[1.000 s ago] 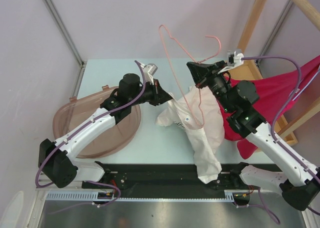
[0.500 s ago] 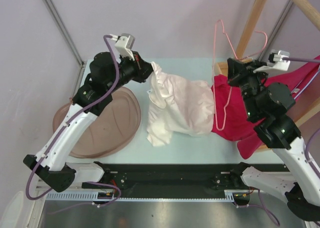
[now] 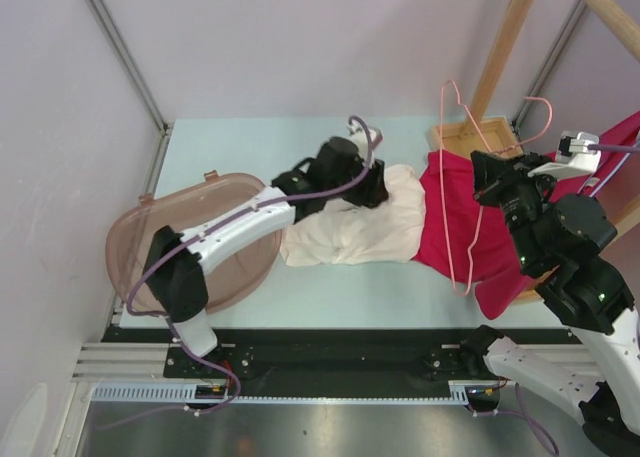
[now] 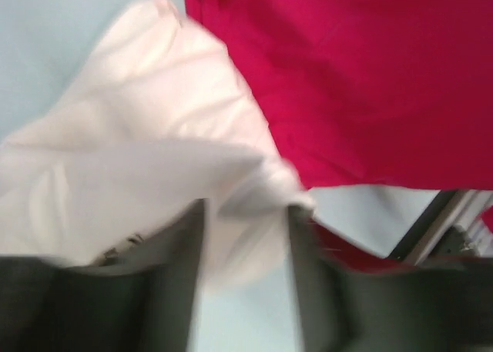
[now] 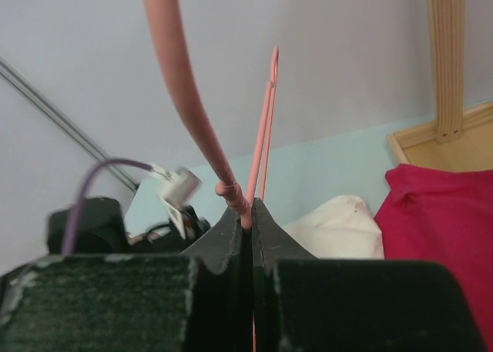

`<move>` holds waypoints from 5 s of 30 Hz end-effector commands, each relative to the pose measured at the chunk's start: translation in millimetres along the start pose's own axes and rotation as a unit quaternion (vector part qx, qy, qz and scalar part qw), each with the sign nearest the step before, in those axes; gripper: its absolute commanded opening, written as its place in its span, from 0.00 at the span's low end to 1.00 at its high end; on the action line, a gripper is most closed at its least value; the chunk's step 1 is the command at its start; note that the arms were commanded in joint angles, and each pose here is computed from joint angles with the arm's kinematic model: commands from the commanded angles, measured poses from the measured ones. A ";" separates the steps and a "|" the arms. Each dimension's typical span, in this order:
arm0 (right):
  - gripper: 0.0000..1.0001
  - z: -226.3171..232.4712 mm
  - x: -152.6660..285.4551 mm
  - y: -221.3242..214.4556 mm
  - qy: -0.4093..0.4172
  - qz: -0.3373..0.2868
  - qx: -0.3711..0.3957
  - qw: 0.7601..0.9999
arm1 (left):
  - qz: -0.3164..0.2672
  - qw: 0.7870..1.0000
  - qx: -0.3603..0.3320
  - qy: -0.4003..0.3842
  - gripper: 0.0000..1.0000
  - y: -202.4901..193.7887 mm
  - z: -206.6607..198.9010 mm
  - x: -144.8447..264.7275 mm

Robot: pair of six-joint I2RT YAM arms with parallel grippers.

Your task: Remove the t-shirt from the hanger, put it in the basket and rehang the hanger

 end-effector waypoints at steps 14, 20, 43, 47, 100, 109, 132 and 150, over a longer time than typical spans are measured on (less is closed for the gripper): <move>0.00 -22.2 26.4 -10.8 -0.019 0.007 -0.007 1.000 | 0.089 0.989 -0.116 0.014 1.00 -114.8 7.3 -75.2; 0.00 -20.9 28.1 -11.4 -0.009 0.013 -0.009 1.000 | 0.159 0.950 -0.266 -0.035 1.00 -118.0 14.5 -80.7; 0.00 -14.8 30.4 -15.4 0.023 0.015 -0.048 0.998 | 0.208 0.910 -0.345 0.093 0.51 -150.3 56.6 -122.9; 0.00 -14.5 31.5 -13.3 0.022 0.017 -0.050 0.998 | 0.188 0.925 -0.321 0.080 0.18 -138.3 44.6 -109.7; 0.00 -5.7 15.8 -23.9 0.026 0.031 -0.040 0.998 | -0.578 0.660 0.329 0.348 0.09 -20.1 134.1 308.1; 0.00 -7.9 15.9 -31.6 0.024 0.037 -0.040 0.998 | -0.560 0.646 0.336 0.396 0.03 -71.1 155.4 301.3; 0.00 -5.7 12.7 -42.4 0.026 0.061 -0.038 0.997 | -0.344 0.862 0.224 0.297 1.00 -43.9 135.5 235.6; 0.00 -4.1 -7.2 -63.9 -0.071 0.119 -0.069 0.988 | -0.209 0.940 -0.082 -0.256 0.96 -35.1 -74.8 179.4</move>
Point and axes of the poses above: each gripper's point midway between its finger pads, its own x axis back along the fingers, its own z axis along the line the jaws close on, y = z × x, the point moved 9 cm from there along x, back along the fingers, and after that the axes turned 6 degrees about x, right-handed, at the moved point
